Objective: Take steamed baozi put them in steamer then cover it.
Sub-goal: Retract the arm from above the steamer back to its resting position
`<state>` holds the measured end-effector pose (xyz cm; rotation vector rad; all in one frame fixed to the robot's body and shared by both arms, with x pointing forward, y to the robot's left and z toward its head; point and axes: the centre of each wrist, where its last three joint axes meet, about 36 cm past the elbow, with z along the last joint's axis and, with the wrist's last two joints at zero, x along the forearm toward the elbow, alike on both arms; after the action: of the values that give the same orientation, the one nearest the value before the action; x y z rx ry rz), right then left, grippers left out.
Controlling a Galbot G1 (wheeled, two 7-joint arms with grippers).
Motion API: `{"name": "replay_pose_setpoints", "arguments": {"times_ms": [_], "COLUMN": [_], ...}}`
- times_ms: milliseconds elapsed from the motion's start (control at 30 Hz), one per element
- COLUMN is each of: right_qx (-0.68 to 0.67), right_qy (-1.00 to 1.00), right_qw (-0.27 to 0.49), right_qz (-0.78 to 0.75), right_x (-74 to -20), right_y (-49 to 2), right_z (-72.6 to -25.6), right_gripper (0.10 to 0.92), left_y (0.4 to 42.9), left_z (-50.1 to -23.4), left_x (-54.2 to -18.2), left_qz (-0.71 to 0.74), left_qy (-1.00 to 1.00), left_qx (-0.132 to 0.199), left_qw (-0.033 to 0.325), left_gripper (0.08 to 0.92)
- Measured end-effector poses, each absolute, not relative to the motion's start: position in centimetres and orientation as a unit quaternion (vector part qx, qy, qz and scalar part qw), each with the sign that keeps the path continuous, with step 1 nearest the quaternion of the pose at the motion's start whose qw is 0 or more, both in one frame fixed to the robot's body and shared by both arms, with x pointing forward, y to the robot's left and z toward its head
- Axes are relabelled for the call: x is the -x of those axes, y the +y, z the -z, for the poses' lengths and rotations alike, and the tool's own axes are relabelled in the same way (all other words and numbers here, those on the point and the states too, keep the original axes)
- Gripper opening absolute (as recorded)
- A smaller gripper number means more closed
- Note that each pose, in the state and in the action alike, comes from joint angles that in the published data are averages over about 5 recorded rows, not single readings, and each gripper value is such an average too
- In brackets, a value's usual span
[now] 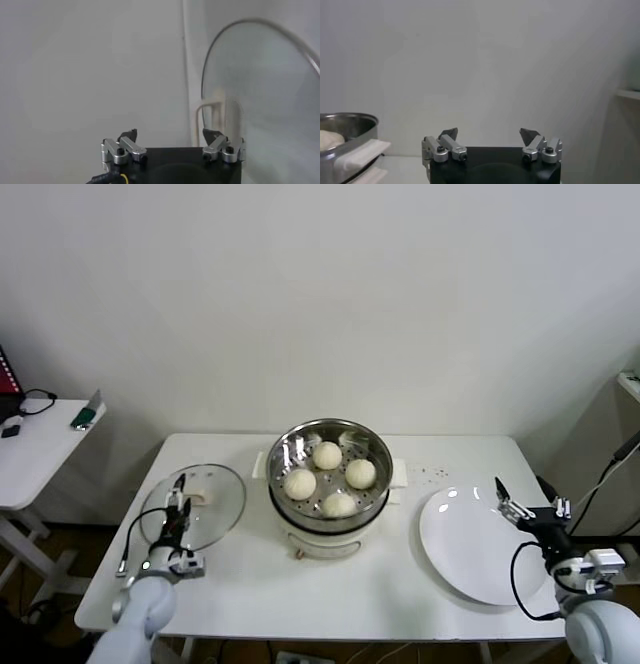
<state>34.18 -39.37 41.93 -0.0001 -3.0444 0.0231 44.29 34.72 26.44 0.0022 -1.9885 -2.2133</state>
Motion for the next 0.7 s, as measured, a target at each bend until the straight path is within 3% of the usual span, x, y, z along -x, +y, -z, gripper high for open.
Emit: {"name": "replay_pose_setpoints", "arguments": {"times_ms": [333, 700], "right_qx": [0.009, 0.012], "right_qy": [-0.998, -0.998], "right_qw": [0.054, 0.063], "right_qz": [-0.010, -0.018], "right_x": [-34.2, -33.9], "right_y": [-39.4, -39.2], "right_z": [-41.4, -40.1], "right_gripper": [0.823, 0.823], "left_y": [35.9, 36.2], "left_z": [-24.9, -25.2], "left_x": [-47.1, -49.1], "left_qz": [0.738, 0.728], "left_qy": [-0.670, -0.682], "left_qx": [-0.001, -0.008], "left_qw": [0.084, 0.069], "left_gripper": [0.823, 0.823]}}
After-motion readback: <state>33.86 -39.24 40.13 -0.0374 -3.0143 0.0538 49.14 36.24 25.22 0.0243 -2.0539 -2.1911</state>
